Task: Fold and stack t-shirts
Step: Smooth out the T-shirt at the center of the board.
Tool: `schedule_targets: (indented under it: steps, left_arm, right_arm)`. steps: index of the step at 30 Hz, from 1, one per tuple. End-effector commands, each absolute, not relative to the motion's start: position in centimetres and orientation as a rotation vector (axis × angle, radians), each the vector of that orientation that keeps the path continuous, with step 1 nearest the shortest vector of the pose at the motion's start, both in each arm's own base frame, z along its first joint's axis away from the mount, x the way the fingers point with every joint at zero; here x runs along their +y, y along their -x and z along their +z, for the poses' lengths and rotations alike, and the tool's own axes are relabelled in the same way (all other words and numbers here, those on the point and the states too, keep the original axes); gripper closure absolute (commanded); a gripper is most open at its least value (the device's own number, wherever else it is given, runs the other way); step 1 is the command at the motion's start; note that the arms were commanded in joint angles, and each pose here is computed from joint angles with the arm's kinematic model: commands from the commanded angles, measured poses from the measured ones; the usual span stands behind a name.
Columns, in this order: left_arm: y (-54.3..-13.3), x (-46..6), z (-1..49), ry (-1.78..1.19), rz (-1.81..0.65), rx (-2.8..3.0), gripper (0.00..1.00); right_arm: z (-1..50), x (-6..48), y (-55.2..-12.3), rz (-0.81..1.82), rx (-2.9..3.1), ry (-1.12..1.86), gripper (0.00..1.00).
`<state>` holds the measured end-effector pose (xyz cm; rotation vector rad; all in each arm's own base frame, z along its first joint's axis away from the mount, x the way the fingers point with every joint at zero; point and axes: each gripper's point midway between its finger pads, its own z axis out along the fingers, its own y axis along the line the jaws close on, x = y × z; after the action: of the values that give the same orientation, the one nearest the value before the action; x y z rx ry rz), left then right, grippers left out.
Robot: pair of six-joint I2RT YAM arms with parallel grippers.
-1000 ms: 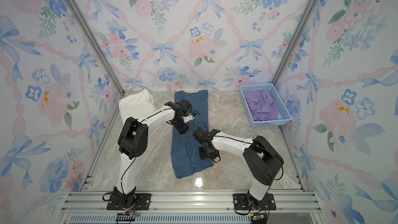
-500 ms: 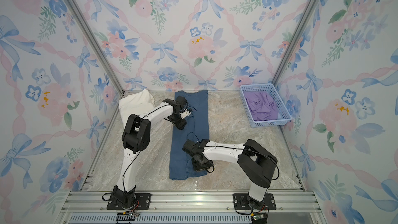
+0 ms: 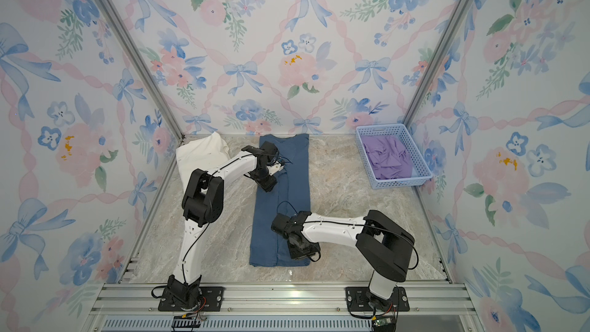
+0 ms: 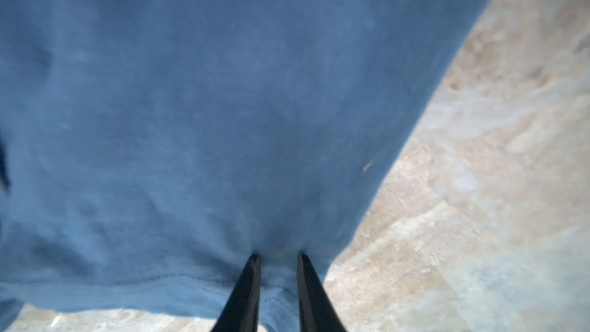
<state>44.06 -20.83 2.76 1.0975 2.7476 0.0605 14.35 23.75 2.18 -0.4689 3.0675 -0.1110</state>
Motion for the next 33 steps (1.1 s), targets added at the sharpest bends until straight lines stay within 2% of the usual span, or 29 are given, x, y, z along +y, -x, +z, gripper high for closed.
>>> schedule_targets:
  steps: [1, 7, 12, 20, 23, 33]
  left_arm:
    - [-43.6, -19.5, 3.9, -1.116, 0.095, 2.739, 0.35]
    - [-40.1, -20.2, 9.5, -1.125, -0.07, 2.663, 0.3]
    - [-32.8, -18.7, 10.2, -1.294, -0.06, 2.671, 0.29]
    - [-19.7, -17.4, 7.6, -1.685, -0.032, 2.703, 0.29]
    - [-17.4, -17.7, 7.5, -1.747, -0.072, 2.714, 0.29]
    - [-13.4, -18.1, 6.2, -1.925, -0.177, 2.777, 0.29]
  right_arm:
    - [4.8, 22.8, -15.8, -0.198, 2.993, 0.494, 0.73]
    - [7.8, 23.5, -18.1, -0.119, 2.908, 0.449, 0.57]
    - [6.8, 23.1, -17.5, -0.093, 2.951, 0.407, 0.57]
    - [5.1, 22.2, -14.9, -0.073, 3.018, 0.372, 0.58]
    - [4.7, 21.9, -14.1, -0.089, 3.028, 0.372, 0.58]
    - [3.7, 22.5, -12.5, -0.104, 3.036, 0.417, 0.58]
